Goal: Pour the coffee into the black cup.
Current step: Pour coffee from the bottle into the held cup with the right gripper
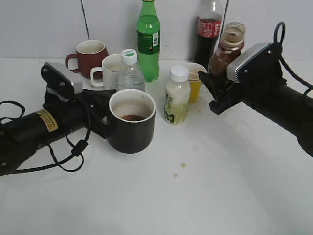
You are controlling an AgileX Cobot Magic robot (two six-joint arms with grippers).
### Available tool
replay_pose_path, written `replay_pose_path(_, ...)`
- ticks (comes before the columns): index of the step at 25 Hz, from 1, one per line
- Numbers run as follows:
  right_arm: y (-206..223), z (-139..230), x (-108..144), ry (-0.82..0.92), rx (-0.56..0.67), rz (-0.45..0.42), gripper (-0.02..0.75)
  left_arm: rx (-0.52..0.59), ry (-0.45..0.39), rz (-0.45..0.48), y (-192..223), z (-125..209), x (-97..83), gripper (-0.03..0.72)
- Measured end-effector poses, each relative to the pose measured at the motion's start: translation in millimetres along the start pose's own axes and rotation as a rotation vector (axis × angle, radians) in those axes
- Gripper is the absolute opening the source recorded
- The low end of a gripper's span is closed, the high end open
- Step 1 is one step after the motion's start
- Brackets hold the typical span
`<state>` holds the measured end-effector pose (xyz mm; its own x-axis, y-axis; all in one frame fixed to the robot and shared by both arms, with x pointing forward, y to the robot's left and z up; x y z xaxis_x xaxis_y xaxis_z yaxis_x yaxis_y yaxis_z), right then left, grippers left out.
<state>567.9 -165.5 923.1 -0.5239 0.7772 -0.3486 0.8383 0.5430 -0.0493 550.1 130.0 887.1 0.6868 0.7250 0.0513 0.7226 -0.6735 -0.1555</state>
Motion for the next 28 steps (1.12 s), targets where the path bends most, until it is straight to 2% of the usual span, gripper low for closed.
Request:
replay_pose_path(6,6.7,-20.2,20.9,-0.234,-0.05,-0.064,0.504,-0.052,-0.037,0.093,17.4,-15.5,-29.0,0.055)
replay_pose_path(11,10.9,-23.7,28.6,-0.439,-0.055,-0.085,0.504,-0.075,-0.02,0.173,26.2,-23.8,-53.7,0.055)
replay_pose_path(15,11.6,-24.9,25.9,-0.576,-0.062,-0.06,0.504,-0.037,-0.014,0.178,27.4,-19.9,-55.6,0.055)
replay_pose_path(19,11.6,-26.4,24.8,-0.7,-0.073,-0.044,0.504,-0.053,-0.017,0.177,27.3,-21.8,-55.6,0.055)
replay_pose_path(28,11.6,-28.2,22.5,-0.837,-0.082,-0.015,0.504,-0.072,-0.009,0.199,26.7,-24.1,-58.1,0.055)
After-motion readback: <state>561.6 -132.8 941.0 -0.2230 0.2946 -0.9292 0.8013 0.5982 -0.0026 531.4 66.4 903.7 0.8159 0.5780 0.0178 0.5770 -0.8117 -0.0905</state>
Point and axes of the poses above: a point on each arm's last joint axis where the gripper is mounted, y pointing out along that axis toward the gripper, x along the wrist's bending axis when the last joint is at zero, z = x × y, the point moved 3 cm from there along y, pointing out along that axis toward the gripper, and after that the axes turned 1 degree about -y, right-handed, at the moved point
